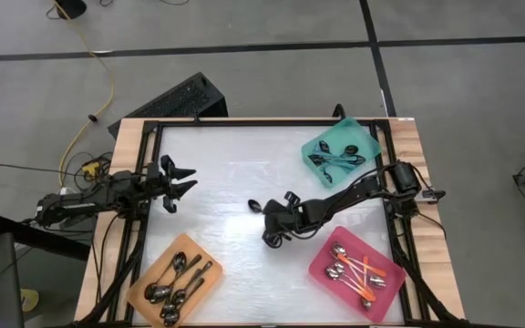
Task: Sort silverware by color (type)
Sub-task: Put the black spoon into the orange bin
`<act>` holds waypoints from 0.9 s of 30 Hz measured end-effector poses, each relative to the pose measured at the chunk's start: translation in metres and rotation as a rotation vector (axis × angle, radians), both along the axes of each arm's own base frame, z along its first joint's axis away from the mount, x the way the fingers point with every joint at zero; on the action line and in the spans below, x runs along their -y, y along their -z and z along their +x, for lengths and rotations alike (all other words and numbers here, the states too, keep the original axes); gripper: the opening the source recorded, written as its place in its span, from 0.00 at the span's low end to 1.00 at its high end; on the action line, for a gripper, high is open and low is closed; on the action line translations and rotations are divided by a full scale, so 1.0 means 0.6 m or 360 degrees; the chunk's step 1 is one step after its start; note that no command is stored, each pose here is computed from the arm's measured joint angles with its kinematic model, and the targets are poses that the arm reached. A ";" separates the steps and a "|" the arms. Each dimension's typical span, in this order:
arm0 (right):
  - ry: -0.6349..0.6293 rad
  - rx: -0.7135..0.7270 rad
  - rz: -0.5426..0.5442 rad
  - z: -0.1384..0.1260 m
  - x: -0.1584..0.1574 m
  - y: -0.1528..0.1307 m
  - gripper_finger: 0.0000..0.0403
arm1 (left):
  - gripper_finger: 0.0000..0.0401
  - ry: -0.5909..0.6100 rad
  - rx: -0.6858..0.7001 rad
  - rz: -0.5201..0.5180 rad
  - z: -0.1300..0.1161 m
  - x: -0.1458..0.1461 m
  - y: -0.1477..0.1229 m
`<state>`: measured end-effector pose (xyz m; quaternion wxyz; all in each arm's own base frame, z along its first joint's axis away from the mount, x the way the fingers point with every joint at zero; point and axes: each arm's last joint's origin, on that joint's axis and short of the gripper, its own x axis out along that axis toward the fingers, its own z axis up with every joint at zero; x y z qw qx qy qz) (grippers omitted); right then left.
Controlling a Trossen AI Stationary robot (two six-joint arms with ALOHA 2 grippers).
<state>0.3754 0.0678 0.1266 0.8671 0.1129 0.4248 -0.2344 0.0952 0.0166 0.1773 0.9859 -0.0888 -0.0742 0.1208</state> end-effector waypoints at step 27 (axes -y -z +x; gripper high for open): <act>-0.0529 0.0606 -0.0188 0.097 -0.053 -0.161 0.00 | 0.41 0.0001 -0.0120 -0.0015 0.001 0.000 0.012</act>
